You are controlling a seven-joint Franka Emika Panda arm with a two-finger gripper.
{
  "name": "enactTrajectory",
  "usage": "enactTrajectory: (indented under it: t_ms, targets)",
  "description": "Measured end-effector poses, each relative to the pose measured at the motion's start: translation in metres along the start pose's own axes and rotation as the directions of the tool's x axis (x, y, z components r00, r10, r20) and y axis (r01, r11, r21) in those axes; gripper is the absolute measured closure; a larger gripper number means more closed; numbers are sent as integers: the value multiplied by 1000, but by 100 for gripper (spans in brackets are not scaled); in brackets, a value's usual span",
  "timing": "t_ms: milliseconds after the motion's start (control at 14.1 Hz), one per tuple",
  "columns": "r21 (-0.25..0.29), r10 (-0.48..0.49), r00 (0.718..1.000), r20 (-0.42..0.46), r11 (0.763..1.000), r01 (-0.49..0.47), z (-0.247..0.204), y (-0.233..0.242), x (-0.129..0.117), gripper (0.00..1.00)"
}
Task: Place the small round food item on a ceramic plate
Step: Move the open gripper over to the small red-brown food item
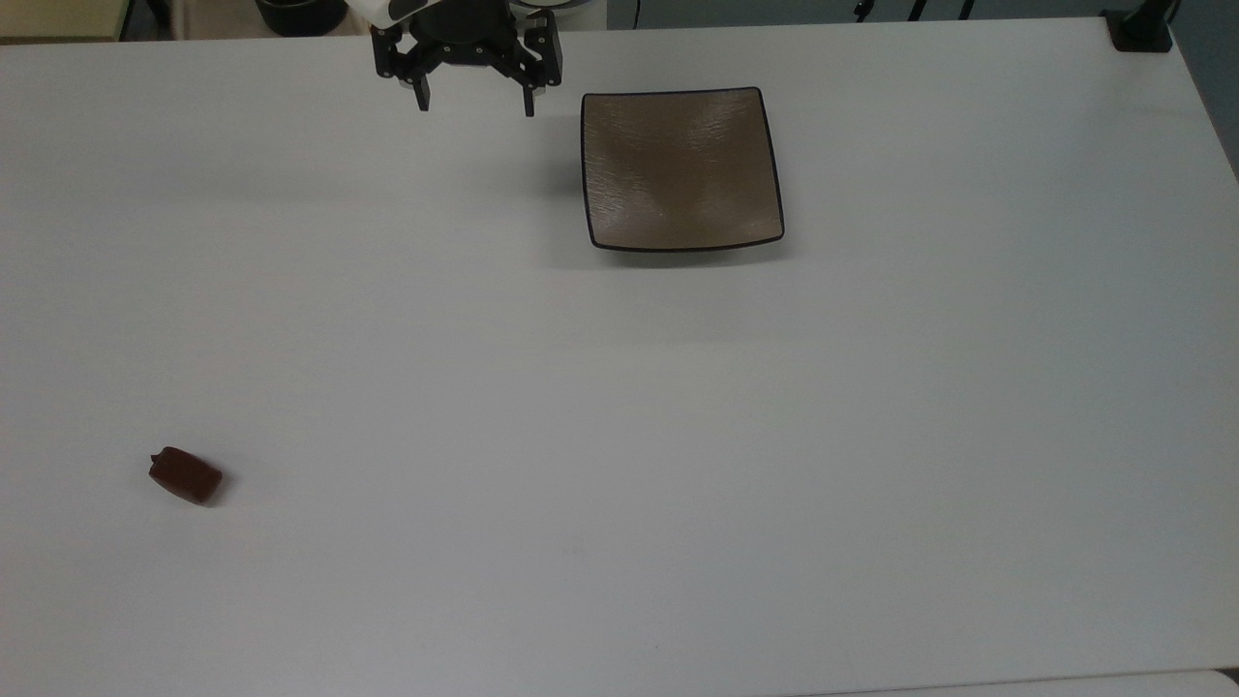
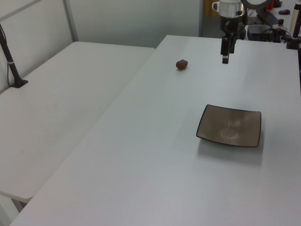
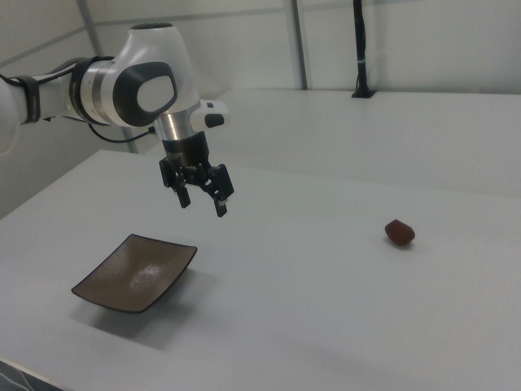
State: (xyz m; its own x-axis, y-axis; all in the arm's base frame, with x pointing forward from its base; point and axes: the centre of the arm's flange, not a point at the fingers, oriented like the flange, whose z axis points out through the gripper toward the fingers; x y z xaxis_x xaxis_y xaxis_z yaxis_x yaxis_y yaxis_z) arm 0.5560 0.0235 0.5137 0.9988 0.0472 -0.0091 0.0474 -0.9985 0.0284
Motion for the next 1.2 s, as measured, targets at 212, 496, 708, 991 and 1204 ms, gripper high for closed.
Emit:
enactTrajectory:
  t_ms: [212,496,708,991,1204]
  targets:
    - [0,0,1000,-21,1000,0,-1,0,2,0]
    - [0,-1,1000,-31,1000,1,-2,0,4,0]
    - [-27,-16,997,-79,1000,14,-4,2,10,0]
    - [-69,-46,971,-233,997,31,7,7,39,0]
    - [-135,-92,937,-338,990,48,40,19,70,0]
